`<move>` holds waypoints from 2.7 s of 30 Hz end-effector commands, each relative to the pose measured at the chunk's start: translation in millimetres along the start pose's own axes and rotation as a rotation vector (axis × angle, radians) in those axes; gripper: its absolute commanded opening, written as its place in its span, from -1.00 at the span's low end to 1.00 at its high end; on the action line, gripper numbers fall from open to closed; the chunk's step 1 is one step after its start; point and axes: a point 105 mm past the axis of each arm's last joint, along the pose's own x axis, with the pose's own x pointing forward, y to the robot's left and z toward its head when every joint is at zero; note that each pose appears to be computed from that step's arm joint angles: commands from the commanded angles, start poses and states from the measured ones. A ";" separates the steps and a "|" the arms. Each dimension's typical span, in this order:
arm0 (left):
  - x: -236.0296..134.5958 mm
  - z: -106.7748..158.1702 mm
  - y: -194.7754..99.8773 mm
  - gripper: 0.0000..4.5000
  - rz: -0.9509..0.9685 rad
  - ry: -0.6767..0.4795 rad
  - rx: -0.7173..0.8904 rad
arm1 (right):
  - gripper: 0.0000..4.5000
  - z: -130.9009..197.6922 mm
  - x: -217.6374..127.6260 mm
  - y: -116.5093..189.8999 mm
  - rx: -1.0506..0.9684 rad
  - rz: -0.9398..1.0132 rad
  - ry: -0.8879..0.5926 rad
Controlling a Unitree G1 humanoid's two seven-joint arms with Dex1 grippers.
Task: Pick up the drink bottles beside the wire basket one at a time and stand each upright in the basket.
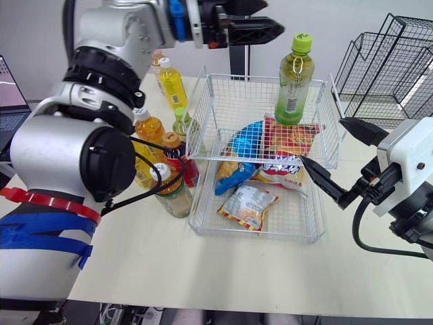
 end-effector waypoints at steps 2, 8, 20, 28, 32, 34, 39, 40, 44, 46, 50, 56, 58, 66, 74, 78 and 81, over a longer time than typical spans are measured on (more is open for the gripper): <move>-38.5 13.2 -0.9 0.97 0.005 0.004 0.093 | 1.00 7.7 0.8 0.8 -0.024 0.079 -0.020; -107.3 -11.3 1.5 0.97 0.190 0.014 0.079 | 1.00 2.4 7.1 1.7 -0.010 0.206 -0.006; -223.2 -71.1 -36.8 0.97 0.570 0.185 -0.044 | 1.00 3.7 32.3 22.5 0.013 0.460 -0.079; -253.6 -114.3 -58.0 0.97 0.641 0.229 -0.161 | 1.00 4.2 36.7 44.4 0.033 0.524 -0.095; -262.4 -131.1 -59.9 0.97 0.691 0.256 -0.188 | 1.00 4.7 31.1 52.8 0.041 0.559 -0.087; -262.1 -137.1 -58.7 0.97 0.715 0.250 -0.199 | 1.00 6.5 28.0 57.8 0.048 0.589 -0.096; -249.6 -146.2 -46.6 0.97 0.802 0.203 -0.183 | 1.00 4.6 26.1 66.2 0.052 0.613 -0.099; -246.6 -147.2 -45.0 0.97 0.811 0.196 -0.183 | 1.00 4.9 25.9 67.6 0.054 0.615 -0.102; -231.3 -149.7 -40.1 0.97 0.855 0.171 -0.176 | 1.00 4.0 28.2 63.7 0.061 0.617 -0.103; -226.1 -153.5 -36.3 0.97 0.897 0.175 -0.169 | 1.00 4.0 30.1 60.7 0.059 0.615 -0.102; -217.2 -155.0 -31.1 0.97 0.948 0.177 -0.137 | 1.00 4.6 30.2 62.0 0.059 0.620 -0.102; -209.6 -155.0 -28.6 0.80 0.967 0.162 -0.144 | 1.00 5.7 29.9 62.1 0.060 0.622 -0.100; -208.5 -155.2 -28.6 0.57 0.965 0.160 -0.149 | 1.00 5.8 30.0 62.1 0.059 0.622 -0.100; -211.2 -152.9 -34.6 -0.41 0.958 0.158 -0.152 | 1.00 7.6 31.1 52.8 0.023 0.549 -0.122; -211.9 -122.9 -36.2 -0.41 0.813 0.130 -0.118 | 1.00 6.7 19.9 26.5 -0.015 0.411 -0.116; -213.3 -99.1 -35.2 -0.41 0.693 0.142 -0.120 | 1.00 9.9 11.1 11.3 -0.019 0.321 -0.118; -210.3 -72.5 -31.4 -0.41 0.603 0.132 -0.118 | 1.00 8.4 2.8 5.4 -0.023 0.240 -0.108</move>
